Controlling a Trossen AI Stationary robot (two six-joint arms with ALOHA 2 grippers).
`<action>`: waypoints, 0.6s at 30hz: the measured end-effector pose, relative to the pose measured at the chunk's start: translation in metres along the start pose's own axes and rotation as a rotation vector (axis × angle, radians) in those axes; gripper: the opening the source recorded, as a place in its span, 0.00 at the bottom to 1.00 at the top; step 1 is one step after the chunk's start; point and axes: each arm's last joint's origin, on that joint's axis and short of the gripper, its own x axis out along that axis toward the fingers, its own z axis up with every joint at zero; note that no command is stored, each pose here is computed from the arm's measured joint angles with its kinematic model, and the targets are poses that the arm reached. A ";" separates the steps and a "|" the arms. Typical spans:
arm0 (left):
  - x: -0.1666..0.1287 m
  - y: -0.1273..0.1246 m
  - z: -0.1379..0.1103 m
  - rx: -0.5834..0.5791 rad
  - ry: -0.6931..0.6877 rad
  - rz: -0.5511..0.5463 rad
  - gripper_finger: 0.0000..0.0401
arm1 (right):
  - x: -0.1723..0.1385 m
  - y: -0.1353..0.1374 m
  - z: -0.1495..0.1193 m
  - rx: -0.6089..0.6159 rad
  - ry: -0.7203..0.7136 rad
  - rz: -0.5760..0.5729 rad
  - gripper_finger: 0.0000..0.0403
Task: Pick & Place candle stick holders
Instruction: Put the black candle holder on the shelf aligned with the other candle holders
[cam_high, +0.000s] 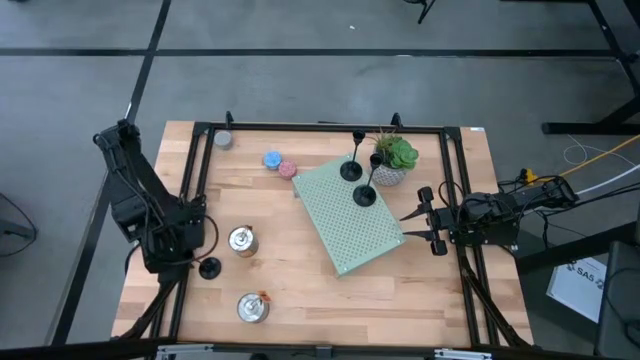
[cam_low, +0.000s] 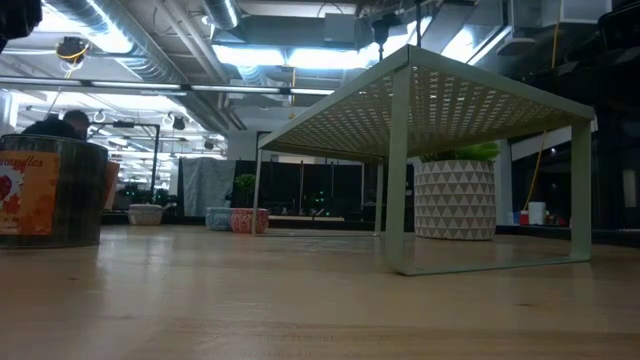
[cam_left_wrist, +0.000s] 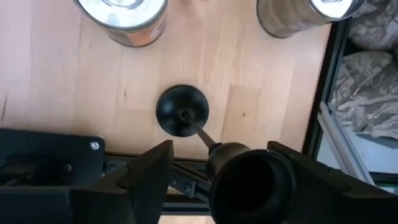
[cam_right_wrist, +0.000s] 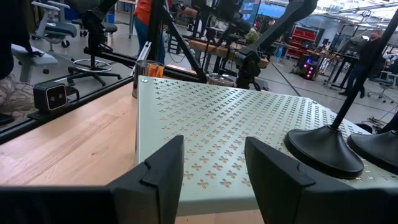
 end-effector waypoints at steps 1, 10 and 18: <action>0.000 0.000 0.000 0.000 0.004 -0.002 0.61 | 0.000 0.000 0.000 0.000 0.000 0.000 0.43; 0.000 0.000 0.000 -0.008 -0.012 0.004 0.39 | 0.000 0.000 0.000 0.000 0.000 0.000 0.43; 0.000 0.001 0.002 -0.007 -0.087 0.036 0.30 | 0.000 0.000 0.000 0.000 0.000 0.000 0.43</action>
